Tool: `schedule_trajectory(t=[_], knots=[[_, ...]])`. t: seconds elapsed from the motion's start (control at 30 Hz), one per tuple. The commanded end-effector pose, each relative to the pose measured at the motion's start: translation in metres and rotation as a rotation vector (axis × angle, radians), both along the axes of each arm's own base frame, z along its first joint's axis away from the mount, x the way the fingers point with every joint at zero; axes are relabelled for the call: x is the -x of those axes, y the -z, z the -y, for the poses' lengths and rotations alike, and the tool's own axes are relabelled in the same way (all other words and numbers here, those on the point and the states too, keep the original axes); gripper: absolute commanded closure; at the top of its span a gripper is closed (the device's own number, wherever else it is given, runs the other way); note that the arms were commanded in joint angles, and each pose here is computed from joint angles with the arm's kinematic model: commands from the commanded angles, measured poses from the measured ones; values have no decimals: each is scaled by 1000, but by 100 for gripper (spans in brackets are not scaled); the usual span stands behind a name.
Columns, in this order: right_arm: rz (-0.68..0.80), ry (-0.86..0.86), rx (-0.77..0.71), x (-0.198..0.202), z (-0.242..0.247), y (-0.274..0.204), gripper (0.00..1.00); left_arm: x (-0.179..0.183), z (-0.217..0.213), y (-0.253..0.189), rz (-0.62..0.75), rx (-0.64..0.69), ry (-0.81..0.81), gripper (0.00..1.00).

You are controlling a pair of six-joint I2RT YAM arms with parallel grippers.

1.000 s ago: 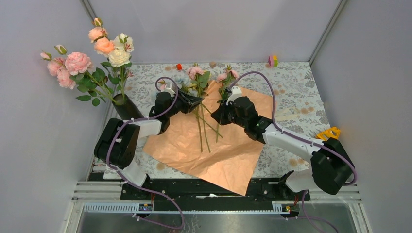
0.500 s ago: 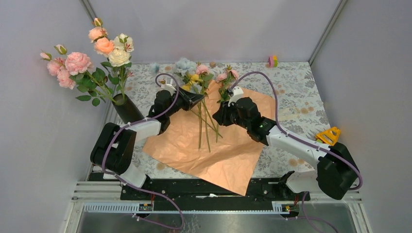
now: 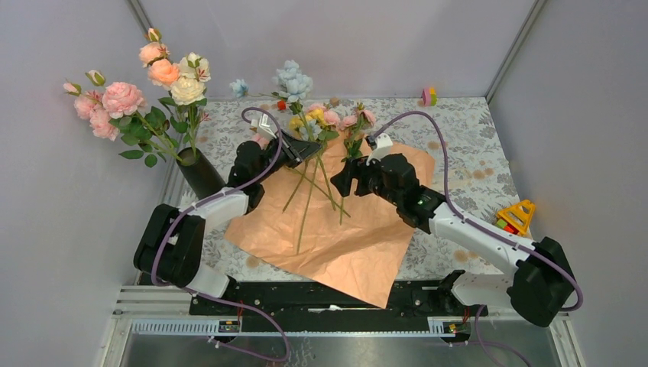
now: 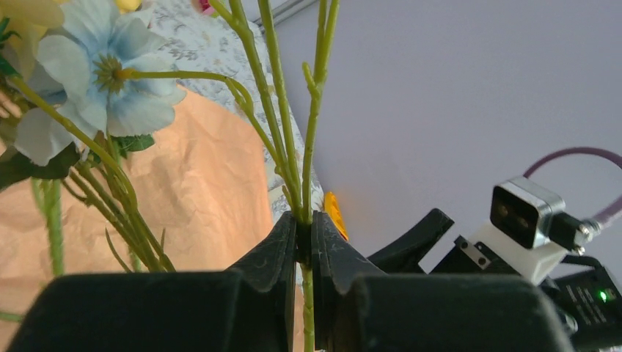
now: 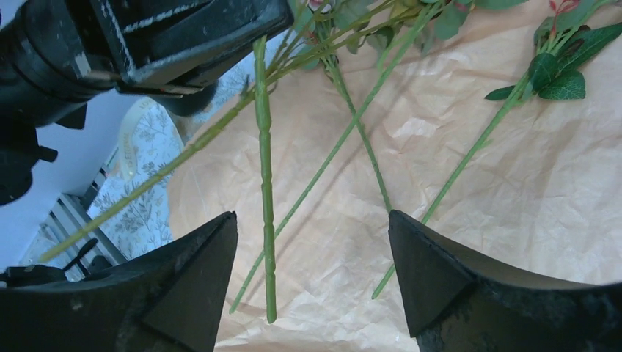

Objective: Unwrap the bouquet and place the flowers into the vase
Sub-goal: Pick up the fake flower from the wrapping paper.

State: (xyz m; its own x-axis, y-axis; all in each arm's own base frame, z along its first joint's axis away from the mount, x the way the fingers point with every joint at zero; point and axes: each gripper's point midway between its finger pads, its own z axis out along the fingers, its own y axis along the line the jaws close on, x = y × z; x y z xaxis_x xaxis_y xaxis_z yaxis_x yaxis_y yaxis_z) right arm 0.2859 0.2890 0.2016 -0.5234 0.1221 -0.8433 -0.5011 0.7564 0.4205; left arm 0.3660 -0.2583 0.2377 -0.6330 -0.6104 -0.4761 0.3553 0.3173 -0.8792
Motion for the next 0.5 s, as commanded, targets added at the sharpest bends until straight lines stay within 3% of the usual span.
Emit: schedule_trajectory(t=[0.0,0.27,0.47], knots=[[9,93,-73,-7,8,-27,17,26,5,-62,296,40,87,100],[-186,143,-219,-22,5,-8,13,53,4,-62,412,1,156,100],[-227,137,-245,-26,2,6,15,65,5,-52,467,-62,168,100]])
